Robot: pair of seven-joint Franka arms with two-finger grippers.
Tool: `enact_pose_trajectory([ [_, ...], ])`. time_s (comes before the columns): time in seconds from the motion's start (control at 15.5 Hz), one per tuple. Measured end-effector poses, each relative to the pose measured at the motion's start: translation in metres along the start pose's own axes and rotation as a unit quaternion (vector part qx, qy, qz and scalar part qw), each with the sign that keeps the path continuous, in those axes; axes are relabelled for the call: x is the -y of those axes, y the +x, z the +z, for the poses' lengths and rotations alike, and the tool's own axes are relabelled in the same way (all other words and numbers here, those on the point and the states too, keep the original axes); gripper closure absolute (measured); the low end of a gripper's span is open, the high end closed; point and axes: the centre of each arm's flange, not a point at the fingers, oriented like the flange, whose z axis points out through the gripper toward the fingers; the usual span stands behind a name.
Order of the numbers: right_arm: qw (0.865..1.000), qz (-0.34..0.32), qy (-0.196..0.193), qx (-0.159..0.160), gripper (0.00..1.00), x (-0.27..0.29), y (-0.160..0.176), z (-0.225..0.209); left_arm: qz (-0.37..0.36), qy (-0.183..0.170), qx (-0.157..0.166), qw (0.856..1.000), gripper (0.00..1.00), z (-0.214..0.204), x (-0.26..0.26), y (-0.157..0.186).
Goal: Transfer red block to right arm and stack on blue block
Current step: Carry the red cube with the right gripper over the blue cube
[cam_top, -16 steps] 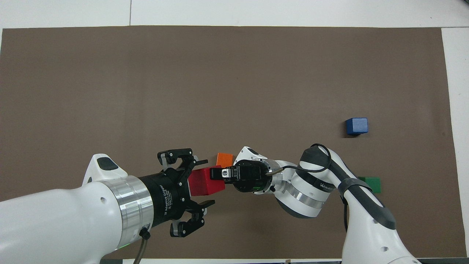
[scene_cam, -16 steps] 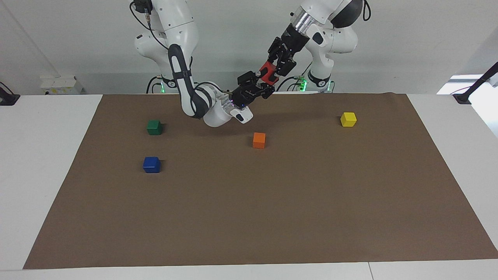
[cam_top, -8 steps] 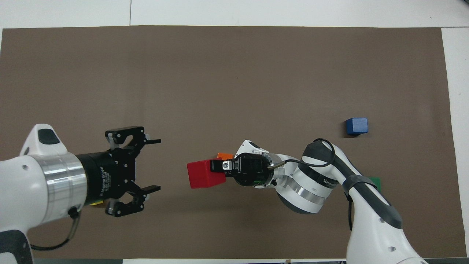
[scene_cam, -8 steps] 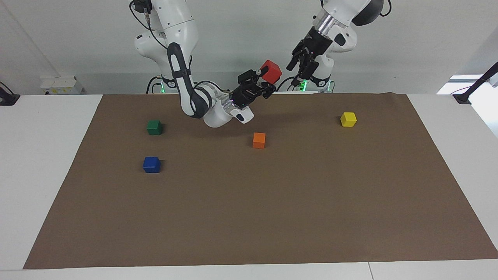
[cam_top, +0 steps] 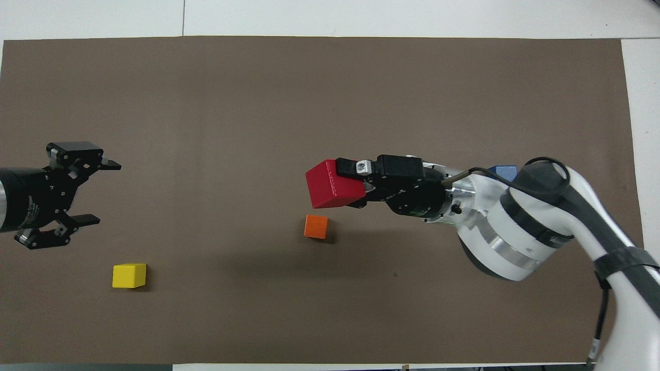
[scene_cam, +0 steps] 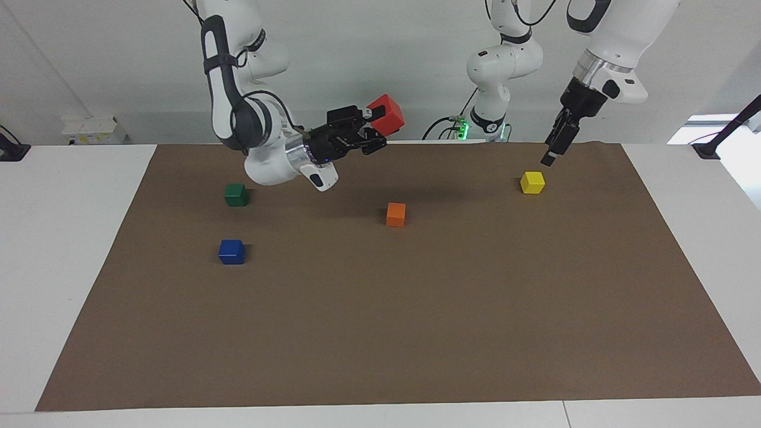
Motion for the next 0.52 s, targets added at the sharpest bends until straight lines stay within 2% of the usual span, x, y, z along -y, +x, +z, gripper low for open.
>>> enact_pose_trajectory([
  [0.13, 0.998, -0.001, -0.063, -0.009, 0.44, 0.013, 0.002, -0.008, 0.111, 0.038, -0.025, 0.993, 0.0, -0.005, -0.003, 0.029],
  [0.26, 0.99, -0.004, -0.143, -0.013, 0.44, 0.016, 0.007, -0.018, 0.203, 0.082, -0.033, 0.975, 0.0, -0.018, 0.006, 0.057],
  [0.39, 0.976, -0.009, -0.217, -0.011, 0.44, 0.021, 0.01, -0.029, 0.283, 0.12, -0.034, 0.951, 0.0, -0.031, 0.014, 0.071],
  [0.52, 0.956, -0.014, -0.293, -0.005, 0.44, 0.034, 0.012, -0.042, 0.325, 0.141, -0.017, 0.935, 0.0, -0.033, 0.018, 0.07],
])
